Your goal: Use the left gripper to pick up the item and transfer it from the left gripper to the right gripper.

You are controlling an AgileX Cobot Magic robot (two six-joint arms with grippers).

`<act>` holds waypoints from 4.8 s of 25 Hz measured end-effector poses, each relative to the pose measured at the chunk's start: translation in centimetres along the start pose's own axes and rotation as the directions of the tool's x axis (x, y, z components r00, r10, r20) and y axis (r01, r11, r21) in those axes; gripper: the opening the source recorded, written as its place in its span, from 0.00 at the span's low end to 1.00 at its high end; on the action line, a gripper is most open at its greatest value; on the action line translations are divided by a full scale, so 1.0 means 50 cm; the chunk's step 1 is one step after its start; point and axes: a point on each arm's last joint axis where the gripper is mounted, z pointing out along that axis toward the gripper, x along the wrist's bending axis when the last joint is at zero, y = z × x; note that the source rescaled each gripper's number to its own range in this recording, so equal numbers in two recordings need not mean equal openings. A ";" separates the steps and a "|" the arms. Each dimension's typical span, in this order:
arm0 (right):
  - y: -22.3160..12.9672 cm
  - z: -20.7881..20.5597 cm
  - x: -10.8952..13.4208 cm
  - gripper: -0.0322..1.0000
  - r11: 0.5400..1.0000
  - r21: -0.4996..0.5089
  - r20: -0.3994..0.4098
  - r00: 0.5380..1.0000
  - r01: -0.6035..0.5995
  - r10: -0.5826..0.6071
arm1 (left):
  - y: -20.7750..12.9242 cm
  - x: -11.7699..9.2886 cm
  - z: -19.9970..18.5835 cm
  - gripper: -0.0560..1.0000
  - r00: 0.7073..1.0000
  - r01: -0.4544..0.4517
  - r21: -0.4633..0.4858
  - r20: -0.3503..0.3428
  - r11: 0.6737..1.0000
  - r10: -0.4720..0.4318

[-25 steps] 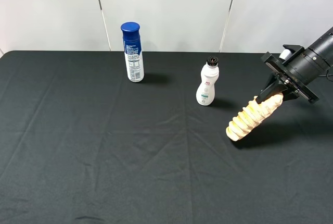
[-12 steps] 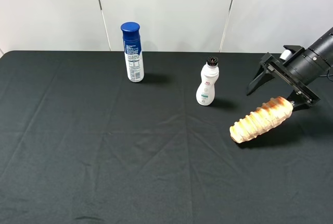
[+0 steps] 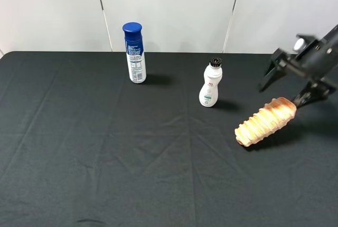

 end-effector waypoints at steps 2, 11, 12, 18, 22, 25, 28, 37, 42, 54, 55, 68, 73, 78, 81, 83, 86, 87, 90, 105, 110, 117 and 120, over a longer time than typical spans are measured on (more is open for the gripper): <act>0.003 -0.042 0.015 1.00 0.997 -0.065 0.035 0.999 0.028 -0.026 | 0.000 0.000 0.000 1.00 1.000 0.000 0.000 0.000 1.000 0.000; -0.039 -0.194 0.080 1.00 0.949 -0.282 0.145 0.984 0.141 -0.103 | 0.000 0.000 0.000 1.00 1.000 0.000 0.000 0.000 1.000 0.000; -0.050 -0.210 0.089 1.00 0.940 -0.305 0.151 0.982 0.152 -0.110 | 0.000 0.000 0.000 1.00 1.000 0.000 0.000 0.000 1.000 0.000; -0.114 -0.283 0.130 1.00 0.889 -0.408 0.184 0.972 0.209 -0.145 | 0.000 0.000 0.000 1.00 1.000 0.000 0.000 0.000 1.000 0.000; -0.180 -0.337 0.157 1.00 0.842 -0.469 0.237 0.957 0.265 -0.169 | 0.000 0.000 0.000 1.00 1.000 0.000 0.000 0.000 1.000 0.000; -0.229 -0.372 0.177 1.00 0.794 -0.526 0.272 0.945 0.305 -0.182 | 0.000 0.000 0.000 1.00 1.000 0.000 0.000 0.000 1.000 0.000; -0.280 -0.403 0.194 1.00 0.741 -0.578 0.306 0.932 0.342 -0.192 | 0.000 0.000 0.000 1.00 1.000 0.000 0.000 0.000 1.000 0.000; -0.454 -0.305 0.165 1.00 0.718 -0.584 0.341 0.917 0.378 -0.206 | 0.000 0.000 0.000 0.99 1.000 0.000 0.000 0.000 1.000 0.000; -0.529 -0.228 0.128 1.00 0.720 -0.589 0.354 0.918 0.367 -0.179 | 0.000 0.000 0.000 0.99 1.000 0.000 0.000 0.000 1.000 0.000; -0.667 -0.145 0.062 1.00 0.502 -0.774 0.416 0.908 0.387 -0.059 | 0.000 0.000 0.000 0.99 1.000 0.000 0.002 0.000 1.000 0.000; -0.667 -0.145 0.062 1.00 0.502 -0.774 0.416 0.908 0.387 -0.059 | 0.000 0.000 0.000 0.99 1.000 0.000 0.002 0.000 1.000 0.000; -0.683 -0.136 0.053 1.00 0.443 -0.822 0.389 0.921 0.357 -0.021 | 0.000 0.000 0.000 0.99 1.000 0.000 0.002 0.000 1.000 0.000; -0.683 -0.136 0.053 1.00 0.443 -0.822 0.389 0.921 0.357 -0.021 | 0.000 0.000 0.000 0.99 1.000 0.000 0.002 0.000 1.000 0.000; -0.684 -0.136 0.053 1.00 0.443 -0.821 0.388 0.921 0.359 -0.026 | 0.000 0.000 0.000 0.99 1.000 0.000 0.002 0.000 1.000 0.000; -0.684 -0.136 0.053 1.00 0.445 -0.808 0.385 0.918 0.386 -0.096 | 0.000 0.000 0.000 0.99 1.000 0.000 0.002 0.000 1.000 0.000; -0.685 -0.136 0.052 1.00 0.445 -0.800 0.383 0.913 0.403 -0.138 | 0.000 0.000 0.000 0.99 1.000 0.000 0.002 0.000 1.000 0.000; -0.685 -0.136 0.052 1.00 0.445 -0.796 0.381 0.911 0.410 -0.157 | 0.000 0.000 0.000 0.99 1.000 -0.001 0.002 0.000 1.000 0.001; -0.685 -0.136 0.052 1.00 0.445 -0.796 0.381 0.911 0.410 -0.158 | 0.000 0.000 0.000 0.99 1.000 -0.001 0.002 0.000 1.000 0.001; -0.685 -0.136 0.052 1.00 0.445 -0.796 0.381 0.911 0.411 -0.160 | 0.000 0.000 0.000 0.99 1.000 -0.002 0.002 0.000 1.000 0.002; -0.684 -0.136 0.053 1.00 0.445 -0.808 0.383 0.918 0.386 -0.101 | 0.000 0.000 0.000 0.99 1.000 -0.002 0.000 -0.001 1.000 0.002; -0.684 -0.136 0.053 1.00 0.445 -0.808 0.383 0.918 0.386 -0.101 | 0.000 0.000 0.000 0.98 1.000 -0.002 0.000 -0.001 1.000 0.002; -0.684 -0.136 0.053 1.00 0.445 -0.808 0.383 0.918 0.386 -0.101 | 0.000 0.000 0.000 0.98 1.000 -0.003 0.000 -0.001 1.000 0.003; -0.684 -0.136 0.053 1.00 0.445 -0.808 0.383 0.918 0.386 -0.101 | 0.000 0.000 0.000 0.98 1.000 -0.003 0.000 -0.001 1.000 0.003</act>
